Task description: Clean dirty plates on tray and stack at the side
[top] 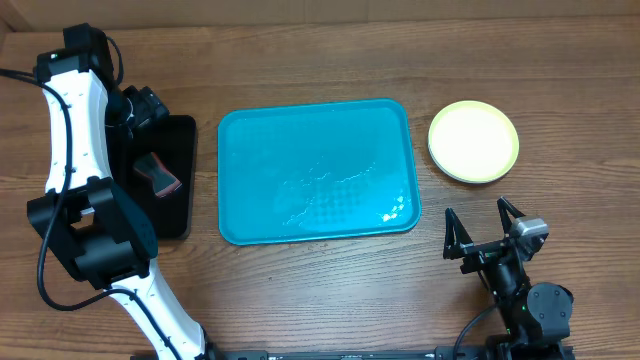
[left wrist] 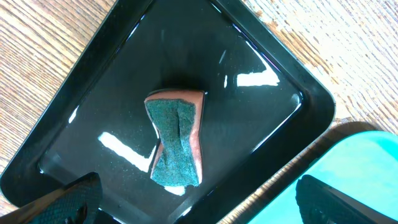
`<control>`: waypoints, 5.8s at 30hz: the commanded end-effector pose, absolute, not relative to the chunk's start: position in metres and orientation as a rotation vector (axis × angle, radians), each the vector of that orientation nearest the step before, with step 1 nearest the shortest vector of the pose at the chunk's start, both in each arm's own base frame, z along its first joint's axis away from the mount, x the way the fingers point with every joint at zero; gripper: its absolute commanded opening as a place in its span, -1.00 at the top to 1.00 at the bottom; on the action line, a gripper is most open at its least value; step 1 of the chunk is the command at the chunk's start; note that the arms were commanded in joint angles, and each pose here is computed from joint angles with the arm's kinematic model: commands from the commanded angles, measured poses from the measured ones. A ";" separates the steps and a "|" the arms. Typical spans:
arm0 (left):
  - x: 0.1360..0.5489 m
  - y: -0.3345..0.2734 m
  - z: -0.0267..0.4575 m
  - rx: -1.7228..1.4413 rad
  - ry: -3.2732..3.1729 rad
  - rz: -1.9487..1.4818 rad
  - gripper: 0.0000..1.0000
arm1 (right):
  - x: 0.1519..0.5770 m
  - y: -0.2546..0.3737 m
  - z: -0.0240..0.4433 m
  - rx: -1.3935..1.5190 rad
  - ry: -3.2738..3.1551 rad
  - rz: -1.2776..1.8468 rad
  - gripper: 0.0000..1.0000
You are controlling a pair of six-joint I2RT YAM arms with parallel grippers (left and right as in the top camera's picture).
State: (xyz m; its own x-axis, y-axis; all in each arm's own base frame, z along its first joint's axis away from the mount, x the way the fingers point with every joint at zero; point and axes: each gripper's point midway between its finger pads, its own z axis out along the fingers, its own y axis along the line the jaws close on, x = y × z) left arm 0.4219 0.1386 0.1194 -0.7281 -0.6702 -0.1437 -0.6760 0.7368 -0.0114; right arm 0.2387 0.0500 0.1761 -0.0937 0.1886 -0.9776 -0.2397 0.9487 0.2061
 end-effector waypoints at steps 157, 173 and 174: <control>0.245 -0.017 0.155 0.036 1.649 -0.079 -1.00 | 0.244 0.031 0.172 0.033 1.593 0.277 -1.00; 0.246 -0.005 0.156 -0.021 1.647 -0.028 -0.99 | 0.244 0.031 0.172 0.033 1.593 0.277 -1.00; 0.246 -0.004 0.156 -0.032 1.645 -0.025 -1.00 | 0.244 0.031 0.172 0.033 1.593 0.277 -1.00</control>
State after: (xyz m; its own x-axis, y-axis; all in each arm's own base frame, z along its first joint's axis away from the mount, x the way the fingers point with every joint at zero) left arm 0.2461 -0.0137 0.1550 -0.0870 -0.0424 -0.9953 0.0478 0.9978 -0.0467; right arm 0.2440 0.0331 0.1731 -0.0542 0.1946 -0.9794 -0.1615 0.9662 0.2009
